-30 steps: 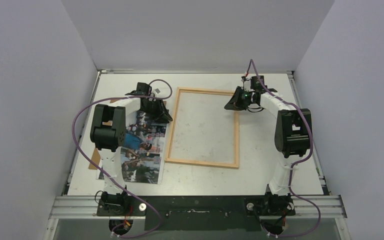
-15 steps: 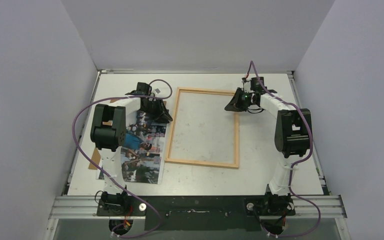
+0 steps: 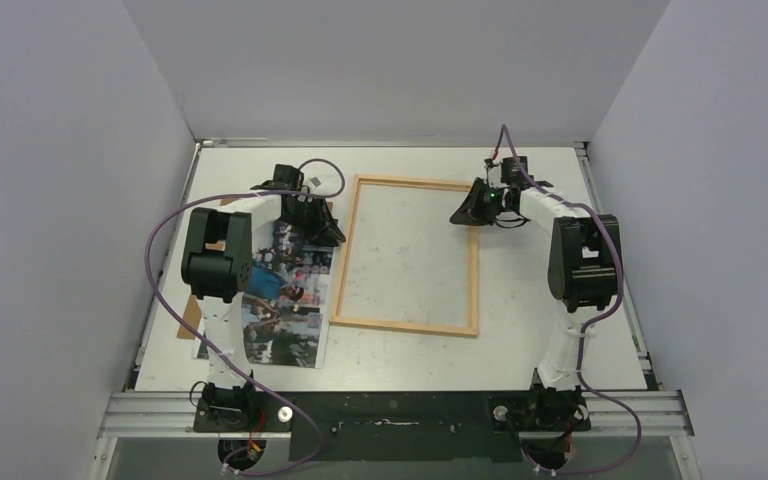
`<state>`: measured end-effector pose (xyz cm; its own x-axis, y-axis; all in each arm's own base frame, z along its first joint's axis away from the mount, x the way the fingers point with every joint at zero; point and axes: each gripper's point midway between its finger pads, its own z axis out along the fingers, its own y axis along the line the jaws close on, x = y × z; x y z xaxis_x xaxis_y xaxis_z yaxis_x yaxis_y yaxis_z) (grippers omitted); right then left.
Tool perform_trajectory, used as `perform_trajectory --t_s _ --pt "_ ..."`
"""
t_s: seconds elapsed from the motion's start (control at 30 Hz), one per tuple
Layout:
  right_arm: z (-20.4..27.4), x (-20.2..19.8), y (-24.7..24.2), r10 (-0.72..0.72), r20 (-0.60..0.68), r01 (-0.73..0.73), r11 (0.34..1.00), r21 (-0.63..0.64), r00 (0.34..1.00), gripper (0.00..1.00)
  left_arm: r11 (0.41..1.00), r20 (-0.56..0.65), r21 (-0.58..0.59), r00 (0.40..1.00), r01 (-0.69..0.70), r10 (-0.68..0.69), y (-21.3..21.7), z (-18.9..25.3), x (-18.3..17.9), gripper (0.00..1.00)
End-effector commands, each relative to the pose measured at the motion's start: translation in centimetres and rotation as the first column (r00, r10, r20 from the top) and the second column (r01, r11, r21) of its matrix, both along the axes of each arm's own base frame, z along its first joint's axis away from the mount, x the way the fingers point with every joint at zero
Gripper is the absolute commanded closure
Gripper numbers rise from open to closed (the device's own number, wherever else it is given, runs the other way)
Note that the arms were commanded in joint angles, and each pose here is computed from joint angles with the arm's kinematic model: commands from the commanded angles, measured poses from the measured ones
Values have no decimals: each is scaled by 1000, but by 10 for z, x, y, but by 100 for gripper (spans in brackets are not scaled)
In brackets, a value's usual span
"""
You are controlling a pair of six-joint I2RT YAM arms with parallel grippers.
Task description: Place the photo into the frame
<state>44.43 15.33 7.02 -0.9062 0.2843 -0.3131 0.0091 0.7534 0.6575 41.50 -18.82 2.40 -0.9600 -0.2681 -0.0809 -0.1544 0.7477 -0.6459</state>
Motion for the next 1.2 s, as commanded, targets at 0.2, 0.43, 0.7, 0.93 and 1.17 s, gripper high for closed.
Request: perform_trajectory --t_s 0.2,0.43,0.7,0.93,1.17 --pt "12 12 12 14 64 -17 999 45 998 99 999 -12 27 1000 29 -28 -3 -10 -1 74" --pt "13 11 10 -5 51 3 999 36 999 94 999 -14 29 1000 27 -27 -4 -10 -2 74" --pt "16 9 8 -34 26 33 999 34 999 76 999 -13 34 1000 26 -26 -2 -7 0 74" --pt "26 7 10 -65 1 65 997 48 998 55 999 -37 30 999 23 -22 -2 -5 0 74" --pt "28 -3 3 -79 -27 78 996 -46 996 46 999 -23 33 1000 17 -16 -2 1 3 74"
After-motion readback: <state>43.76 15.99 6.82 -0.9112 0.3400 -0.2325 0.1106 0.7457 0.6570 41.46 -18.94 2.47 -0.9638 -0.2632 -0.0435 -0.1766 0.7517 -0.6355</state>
